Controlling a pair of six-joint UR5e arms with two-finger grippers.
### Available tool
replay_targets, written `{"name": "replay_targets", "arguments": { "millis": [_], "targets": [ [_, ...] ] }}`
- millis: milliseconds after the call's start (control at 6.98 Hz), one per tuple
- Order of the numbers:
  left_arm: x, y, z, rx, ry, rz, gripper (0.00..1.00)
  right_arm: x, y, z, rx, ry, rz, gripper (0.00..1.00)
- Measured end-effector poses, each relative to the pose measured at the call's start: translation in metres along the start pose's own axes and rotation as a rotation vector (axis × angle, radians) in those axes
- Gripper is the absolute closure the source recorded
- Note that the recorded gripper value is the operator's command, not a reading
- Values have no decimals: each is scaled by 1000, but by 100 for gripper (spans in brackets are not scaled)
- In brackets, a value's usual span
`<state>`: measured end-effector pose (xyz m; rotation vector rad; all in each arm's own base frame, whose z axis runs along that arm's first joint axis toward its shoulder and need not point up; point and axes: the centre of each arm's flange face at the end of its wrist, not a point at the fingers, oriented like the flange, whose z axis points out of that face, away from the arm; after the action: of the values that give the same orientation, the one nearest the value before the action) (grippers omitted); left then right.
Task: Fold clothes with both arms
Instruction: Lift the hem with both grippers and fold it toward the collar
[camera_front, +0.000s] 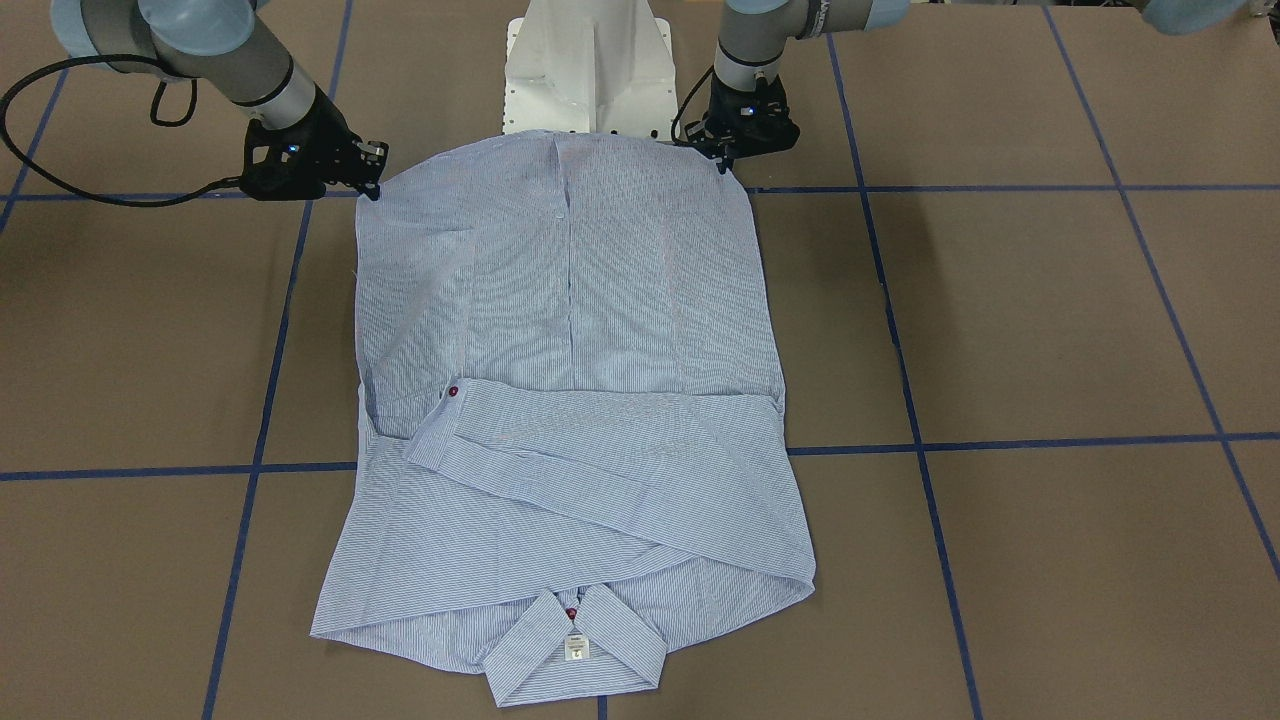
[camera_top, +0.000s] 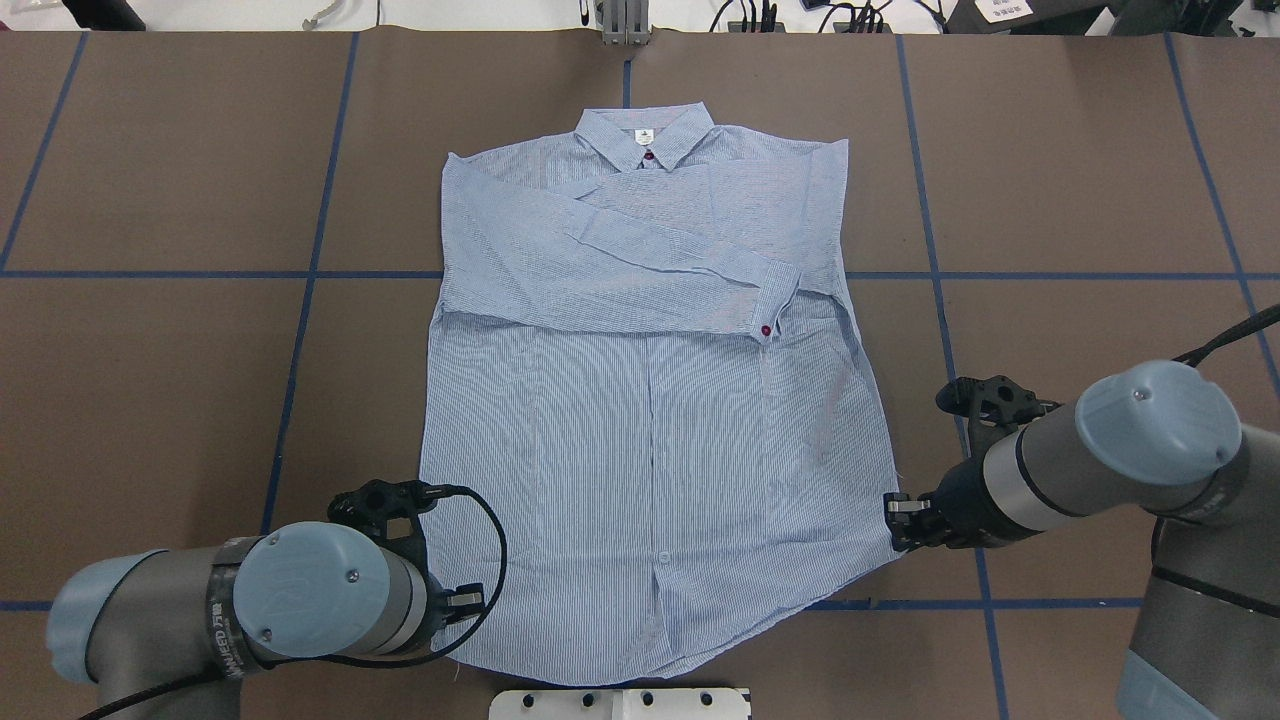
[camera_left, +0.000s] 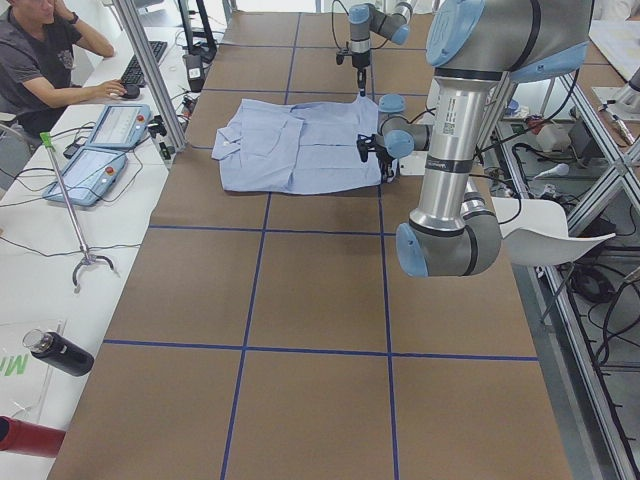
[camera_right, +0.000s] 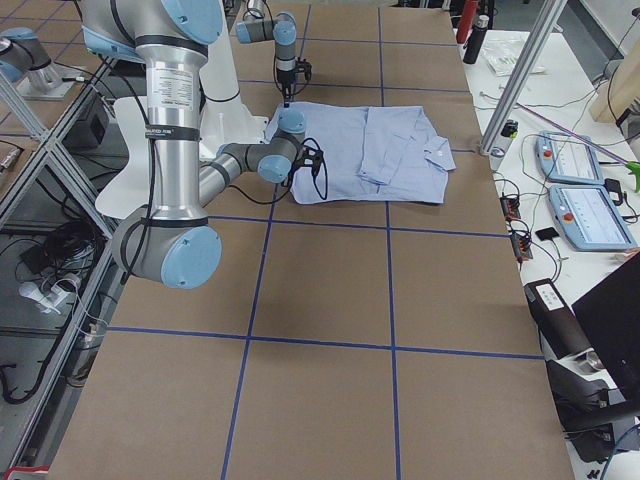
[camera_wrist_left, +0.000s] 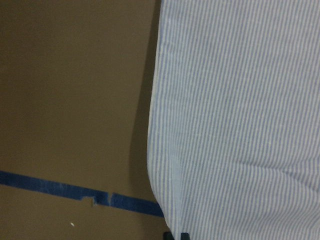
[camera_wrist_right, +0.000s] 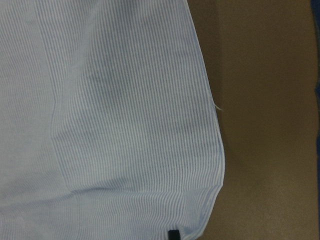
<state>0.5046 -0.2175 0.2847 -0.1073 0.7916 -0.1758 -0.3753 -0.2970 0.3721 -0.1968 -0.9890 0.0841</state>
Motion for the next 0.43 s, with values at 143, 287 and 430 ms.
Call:
{"name": "replay_targets", "arguments": {
  "millis": [143,287,430],
  "targets": [
    [0,-11,-15,17,13,-8,100,-6,-9,-13,-13,-30,9,100],
    [1,-30,-29,44,31,-4,100,-14,-18,-20,-12,-50,14,100],
    [5,-55,-46,83,53,14,100,-22,-31,-25,3,-64,21,100]
  ]
}}
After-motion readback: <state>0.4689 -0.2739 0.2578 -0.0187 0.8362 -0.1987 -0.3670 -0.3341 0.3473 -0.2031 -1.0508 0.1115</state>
